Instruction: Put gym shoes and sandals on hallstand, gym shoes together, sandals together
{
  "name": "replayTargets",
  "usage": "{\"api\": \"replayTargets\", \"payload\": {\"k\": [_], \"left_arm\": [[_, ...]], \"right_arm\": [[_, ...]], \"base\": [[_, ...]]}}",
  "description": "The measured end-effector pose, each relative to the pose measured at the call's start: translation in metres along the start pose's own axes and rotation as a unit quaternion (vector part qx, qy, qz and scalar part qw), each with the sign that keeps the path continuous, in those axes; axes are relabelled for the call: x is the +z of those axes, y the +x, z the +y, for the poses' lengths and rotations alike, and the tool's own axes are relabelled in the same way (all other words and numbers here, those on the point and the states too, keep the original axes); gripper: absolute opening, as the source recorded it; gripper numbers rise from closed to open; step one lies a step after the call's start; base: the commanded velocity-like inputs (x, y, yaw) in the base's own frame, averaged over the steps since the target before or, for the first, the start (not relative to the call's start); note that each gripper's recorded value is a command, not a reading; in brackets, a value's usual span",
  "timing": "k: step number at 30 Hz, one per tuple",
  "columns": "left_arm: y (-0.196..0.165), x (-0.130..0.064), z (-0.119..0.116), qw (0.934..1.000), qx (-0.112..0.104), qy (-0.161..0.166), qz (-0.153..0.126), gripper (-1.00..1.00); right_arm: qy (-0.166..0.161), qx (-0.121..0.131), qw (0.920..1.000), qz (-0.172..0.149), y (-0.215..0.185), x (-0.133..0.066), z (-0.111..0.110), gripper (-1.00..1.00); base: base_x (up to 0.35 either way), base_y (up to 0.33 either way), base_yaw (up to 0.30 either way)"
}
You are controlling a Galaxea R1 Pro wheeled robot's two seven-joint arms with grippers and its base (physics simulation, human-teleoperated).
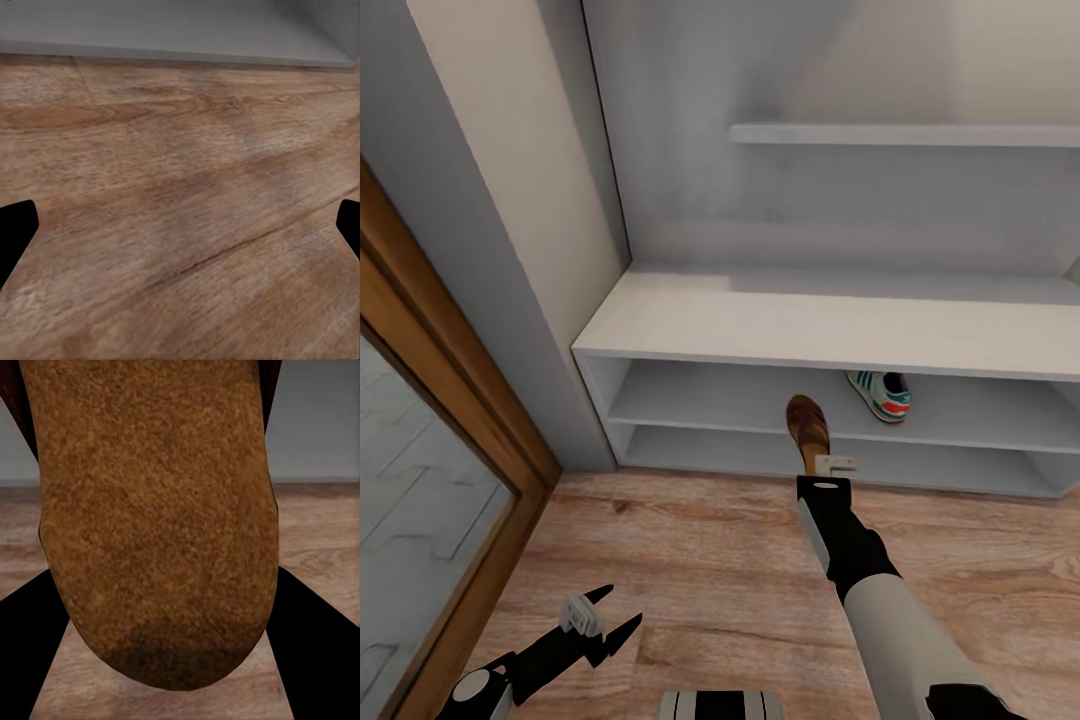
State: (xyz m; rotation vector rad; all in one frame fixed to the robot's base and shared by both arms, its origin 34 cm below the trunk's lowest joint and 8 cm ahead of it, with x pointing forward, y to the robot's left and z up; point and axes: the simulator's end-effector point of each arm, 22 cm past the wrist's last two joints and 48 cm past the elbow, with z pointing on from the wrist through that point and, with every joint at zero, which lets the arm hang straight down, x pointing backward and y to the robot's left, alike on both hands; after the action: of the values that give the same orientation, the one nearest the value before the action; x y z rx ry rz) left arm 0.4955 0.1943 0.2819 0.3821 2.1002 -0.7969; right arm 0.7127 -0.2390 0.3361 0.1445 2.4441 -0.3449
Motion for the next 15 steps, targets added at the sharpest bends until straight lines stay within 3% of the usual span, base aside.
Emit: {"api": "replayTargets", "payload": {"k": [11, 15], "left_arm": [[0.000, 0.000, 0.000, 1.0000, 0.000, 0.001, -0.001, 1.00], [0.000, 0.000, 0.000, 1.0000, 0.000, 0.000, 0.000, 1.00]], "right_arm": [[0.007, 0.020, 0.9997, 0.010, 0.006, 0.003, -0.011, -1.00], [0.008, 0.021, 0.9997, 0.011, 0.006, 0.003, -0.011, -1.00]], "base": [[0.008, 0.000, 0.000], [0.118, 0.000, 0.000]]}}
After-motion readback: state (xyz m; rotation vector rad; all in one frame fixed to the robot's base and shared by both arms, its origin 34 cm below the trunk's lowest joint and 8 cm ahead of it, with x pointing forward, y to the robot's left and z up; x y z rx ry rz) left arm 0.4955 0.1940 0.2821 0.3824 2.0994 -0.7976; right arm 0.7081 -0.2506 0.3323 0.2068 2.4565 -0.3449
